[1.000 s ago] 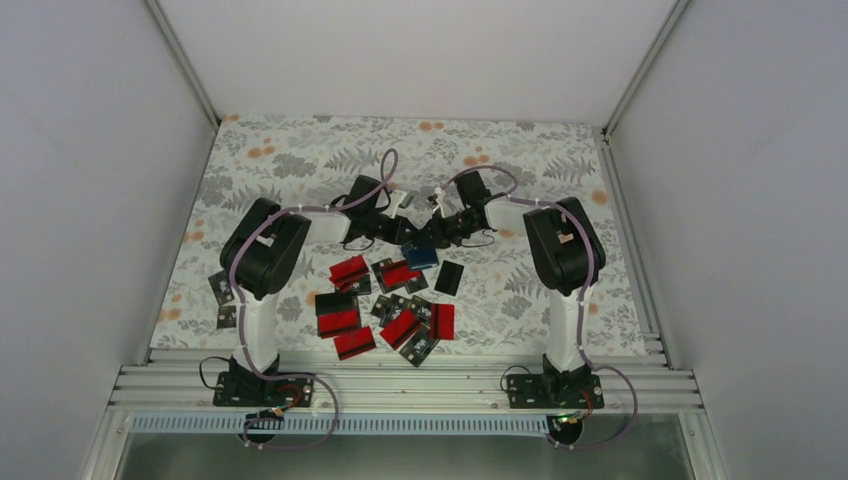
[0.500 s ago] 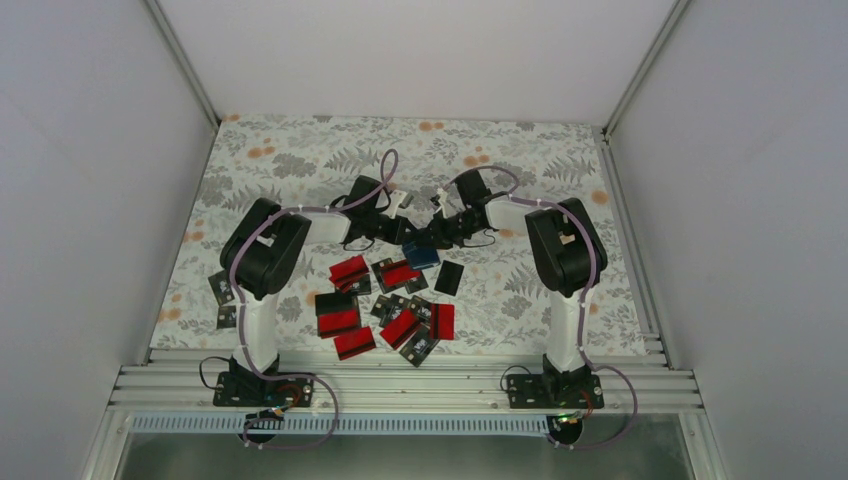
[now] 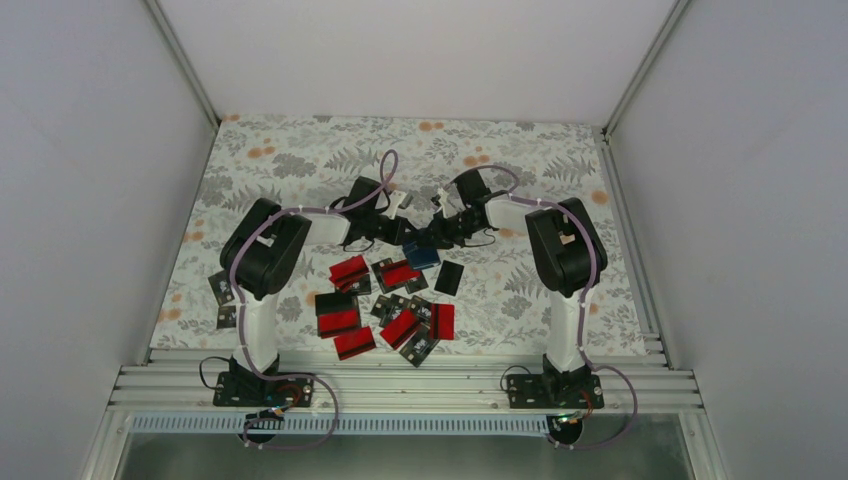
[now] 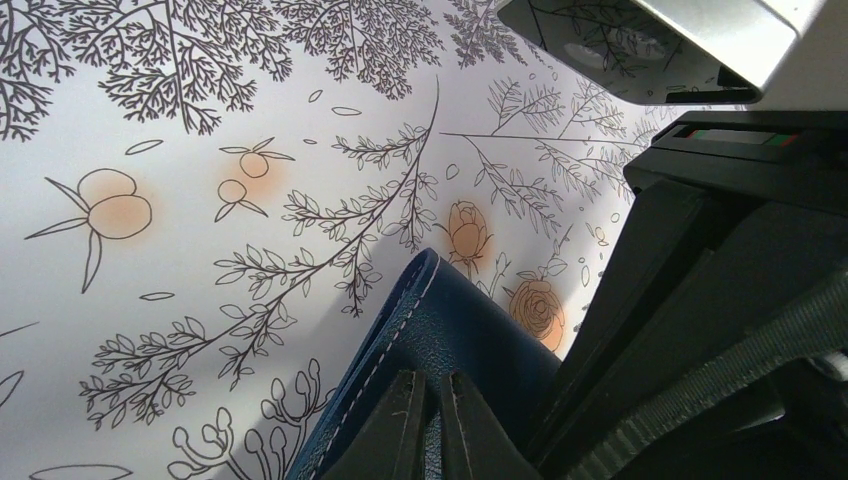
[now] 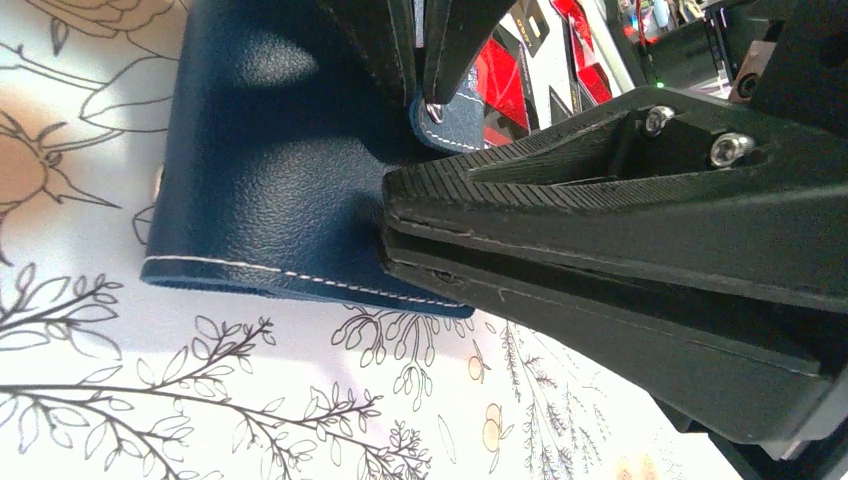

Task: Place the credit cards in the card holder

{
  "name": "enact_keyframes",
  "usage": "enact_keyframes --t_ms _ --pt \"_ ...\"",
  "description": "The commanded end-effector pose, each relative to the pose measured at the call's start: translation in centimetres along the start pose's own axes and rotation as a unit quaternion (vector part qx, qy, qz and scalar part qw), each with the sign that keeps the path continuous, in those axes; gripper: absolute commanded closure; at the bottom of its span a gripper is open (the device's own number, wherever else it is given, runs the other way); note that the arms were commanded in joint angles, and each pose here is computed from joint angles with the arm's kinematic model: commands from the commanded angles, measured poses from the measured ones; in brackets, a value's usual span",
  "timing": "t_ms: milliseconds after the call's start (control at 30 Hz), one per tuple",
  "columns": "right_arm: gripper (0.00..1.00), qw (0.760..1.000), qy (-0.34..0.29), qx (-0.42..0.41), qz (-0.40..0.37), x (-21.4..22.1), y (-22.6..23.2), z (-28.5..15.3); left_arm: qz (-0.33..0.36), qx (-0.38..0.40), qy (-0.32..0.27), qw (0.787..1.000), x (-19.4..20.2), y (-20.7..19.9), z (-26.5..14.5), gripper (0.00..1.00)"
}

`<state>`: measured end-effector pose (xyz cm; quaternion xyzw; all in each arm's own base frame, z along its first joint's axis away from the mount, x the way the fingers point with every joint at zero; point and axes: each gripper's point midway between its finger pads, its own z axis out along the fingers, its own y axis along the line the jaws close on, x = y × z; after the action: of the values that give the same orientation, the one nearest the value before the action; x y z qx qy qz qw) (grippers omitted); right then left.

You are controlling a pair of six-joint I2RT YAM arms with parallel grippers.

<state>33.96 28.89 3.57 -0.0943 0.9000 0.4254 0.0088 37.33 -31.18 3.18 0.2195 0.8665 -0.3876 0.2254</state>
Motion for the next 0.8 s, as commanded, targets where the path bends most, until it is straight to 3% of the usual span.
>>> enact_keyframes --t_ms 0,400,767 --pt "0.96 1.000 0.009 0.021 0.012 0.4 -0.6 0.4 -0.023 -0.032 0.038 0.999 3.0 1.8 0.5 0.94" --pt "0.96 0.997 0.034 0.056 0.030 1.7 -2.3 1.6 -0.025 -0.036 0.039 0.998 3.4 2.0 0.5 0.94" --pt "0.96 0.983 0.058 0.165 0.058 3.8 -6.5 2.3 -0.029 -0.043 0.032 0.998 4.0 2.2 0.2 0.94"
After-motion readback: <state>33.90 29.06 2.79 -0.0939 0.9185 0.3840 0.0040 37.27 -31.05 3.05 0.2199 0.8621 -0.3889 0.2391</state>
